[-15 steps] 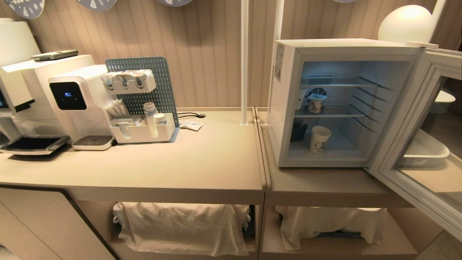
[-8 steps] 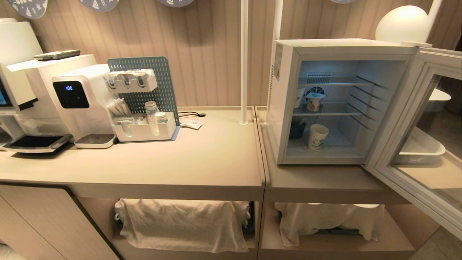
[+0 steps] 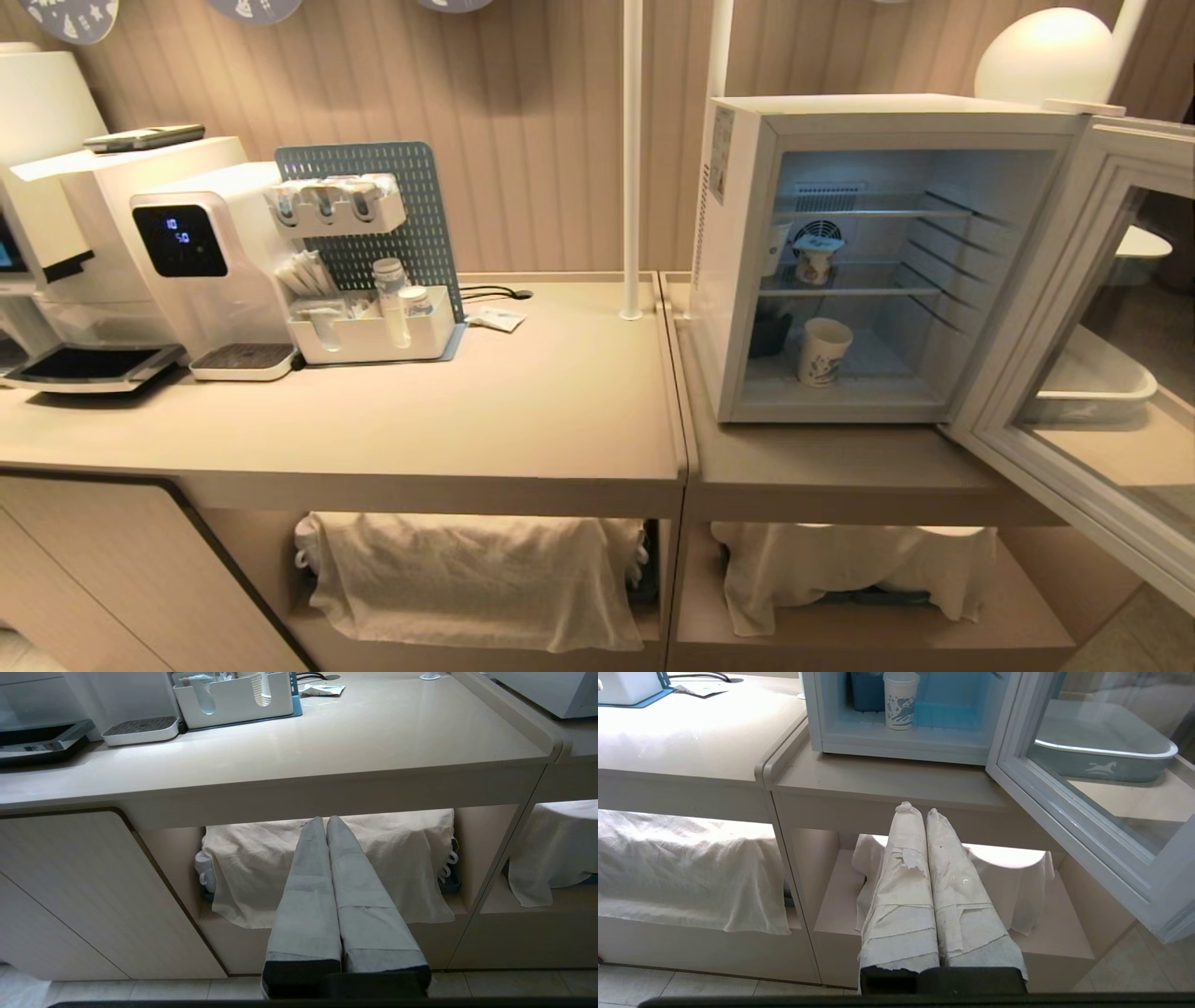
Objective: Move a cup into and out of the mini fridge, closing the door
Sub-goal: Close the freezer door
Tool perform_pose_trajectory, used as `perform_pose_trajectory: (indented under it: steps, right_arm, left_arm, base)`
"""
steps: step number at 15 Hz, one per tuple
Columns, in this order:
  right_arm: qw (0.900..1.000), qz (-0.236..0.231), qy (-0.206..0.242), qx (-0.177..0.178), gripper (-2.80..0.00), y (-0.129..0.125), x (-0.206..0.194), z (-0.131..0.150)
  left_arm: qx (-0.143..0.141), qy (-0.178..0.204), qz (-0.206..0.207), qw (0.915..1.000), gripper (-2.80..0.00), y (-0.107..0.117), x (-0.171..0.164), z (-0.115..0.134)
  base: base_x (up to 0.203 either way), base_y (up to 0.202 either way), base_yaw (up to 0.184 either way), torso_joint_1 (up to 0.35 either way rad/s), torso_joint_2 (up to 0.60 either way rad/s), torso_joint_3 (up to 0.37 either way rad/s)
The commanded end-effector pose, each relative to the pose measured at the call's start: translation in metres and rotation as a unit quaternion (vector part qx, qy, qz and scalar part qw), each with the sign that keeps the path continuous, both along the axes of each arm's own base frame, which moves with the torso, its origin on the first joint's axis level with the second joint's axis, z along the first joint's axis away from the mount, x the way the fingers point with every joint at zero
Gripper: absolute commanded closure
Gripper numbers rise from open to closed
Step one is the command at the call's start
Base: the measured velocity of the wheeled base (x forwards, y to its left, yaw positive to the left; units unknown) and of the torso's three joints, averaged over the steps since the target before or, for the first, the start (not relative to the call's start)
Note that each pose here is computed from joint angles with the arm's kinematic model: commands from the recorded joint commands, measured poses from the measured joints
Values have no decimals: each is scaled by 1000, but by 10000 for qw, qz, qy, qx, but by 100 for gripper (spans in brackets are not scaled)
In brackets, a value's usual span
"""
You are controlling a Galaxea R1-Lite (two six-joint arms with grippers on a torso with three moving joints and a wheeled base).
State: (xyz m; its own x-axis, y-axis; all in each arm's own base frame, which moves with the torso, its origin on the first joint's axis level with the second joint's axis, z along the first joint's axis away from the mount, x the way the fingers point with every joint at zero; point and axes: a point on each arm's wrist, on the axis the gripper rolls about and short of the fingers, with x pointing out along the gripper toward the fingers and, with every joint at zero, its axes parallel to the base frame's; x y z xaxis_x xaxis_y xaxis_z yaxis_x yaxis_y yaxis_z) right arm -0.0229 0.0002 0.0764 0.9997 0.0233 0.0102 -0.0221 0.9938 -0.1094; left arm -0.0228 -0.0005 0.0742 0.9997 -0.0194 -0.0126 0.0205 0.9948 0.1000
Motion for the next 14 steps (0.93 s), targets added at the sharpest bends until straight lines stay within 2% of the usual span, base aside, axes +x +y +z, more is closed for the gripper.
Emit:
perform_pose_trajectory:
  steps: [1,14]
  right_arm:
    - [10000,6,13,-5,0,0,0,0]
    - [10000,6,10,-5,0,0,0,0]
  left_arm:
    - [-4,-1,5,10000,0,0,0,0]
    - [4,-1,-3,10000,0,0,0,0]
  base:
    - [0,0,0,-77,147,84]
    - [0,0,0,-58,122,65]
